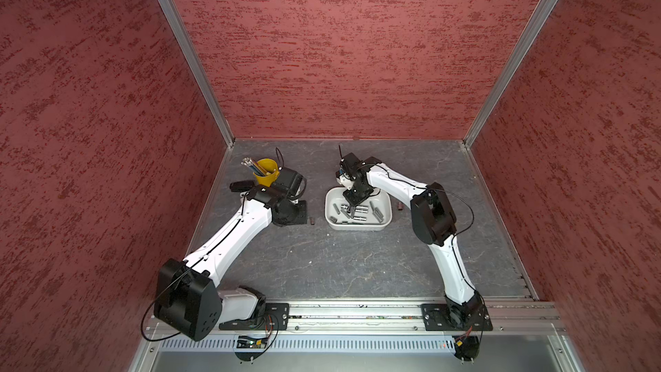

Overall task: Take out the socket from the storage box
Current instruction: Pick up the socket head from the storage box.

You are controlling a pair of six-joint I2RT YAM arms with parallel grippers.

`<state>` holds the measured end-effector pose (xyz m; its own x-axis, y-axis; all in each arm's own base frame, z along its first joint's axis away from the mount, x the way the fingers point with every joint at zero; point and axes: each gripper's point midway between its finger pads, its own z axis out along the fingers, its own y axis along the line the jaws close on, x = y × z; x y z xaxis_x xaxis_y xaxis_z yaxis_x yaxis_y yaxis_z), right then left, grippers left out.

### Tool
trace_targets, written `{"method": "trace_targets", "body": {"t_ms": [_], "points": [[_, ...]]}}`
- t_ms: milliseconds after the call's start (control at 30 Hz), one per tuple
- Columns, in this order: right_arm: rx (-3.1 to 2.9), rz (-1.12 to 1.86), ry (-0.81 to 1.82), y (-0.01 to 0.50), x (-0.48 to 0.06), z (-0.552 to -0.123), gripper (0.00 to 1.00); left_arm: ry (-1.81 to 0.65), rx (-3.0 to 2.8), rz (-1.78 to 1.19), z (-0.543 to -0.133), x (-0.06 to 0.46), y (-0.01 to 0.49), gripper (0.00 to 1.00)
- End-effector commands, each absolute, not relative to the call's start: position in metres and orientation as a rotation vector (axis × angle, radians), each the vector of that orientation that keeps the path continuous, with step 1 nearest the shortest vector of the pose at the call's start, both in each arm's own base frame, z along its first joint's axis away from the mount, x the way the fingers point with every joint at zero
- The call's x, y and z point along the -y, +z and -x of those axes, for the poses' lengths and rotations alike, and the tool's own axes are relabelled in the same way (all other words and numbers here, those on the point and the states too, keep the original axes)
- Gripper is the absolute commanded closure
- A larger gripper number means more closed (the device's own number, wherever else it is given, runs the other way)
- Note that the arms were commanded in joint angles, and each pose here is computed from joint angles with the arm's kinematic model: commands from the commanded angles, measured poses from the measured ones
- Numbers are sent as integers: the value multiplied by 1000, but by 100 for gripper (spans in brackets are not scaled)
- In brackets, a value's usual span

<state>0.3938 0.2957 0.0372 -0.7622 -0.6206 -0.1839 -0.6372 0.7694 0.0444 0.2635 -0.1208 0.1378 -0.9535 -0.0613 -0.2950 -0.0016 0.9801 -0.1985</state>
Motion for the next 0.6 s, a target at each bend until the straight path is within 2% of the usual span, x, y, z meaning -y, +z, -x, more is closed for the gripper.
{"method": "trace_targets", "body": {"t_ms": [0,200,333,567], "points": [[-2791,1024,122,35,-297,-399,70,-274,-2801,37,-264,116,140,54],[-2821,1025,120,21,-297,-397,72,-276,-2801,39,-263,116,139,54],[-2828,1026,114,18,-297,-397,79,-273,-2800,41,-264,116,139,54],[-2766,926,197,49,-306,-403,87,-282,-2795,51,-264,116,139,54]]}}
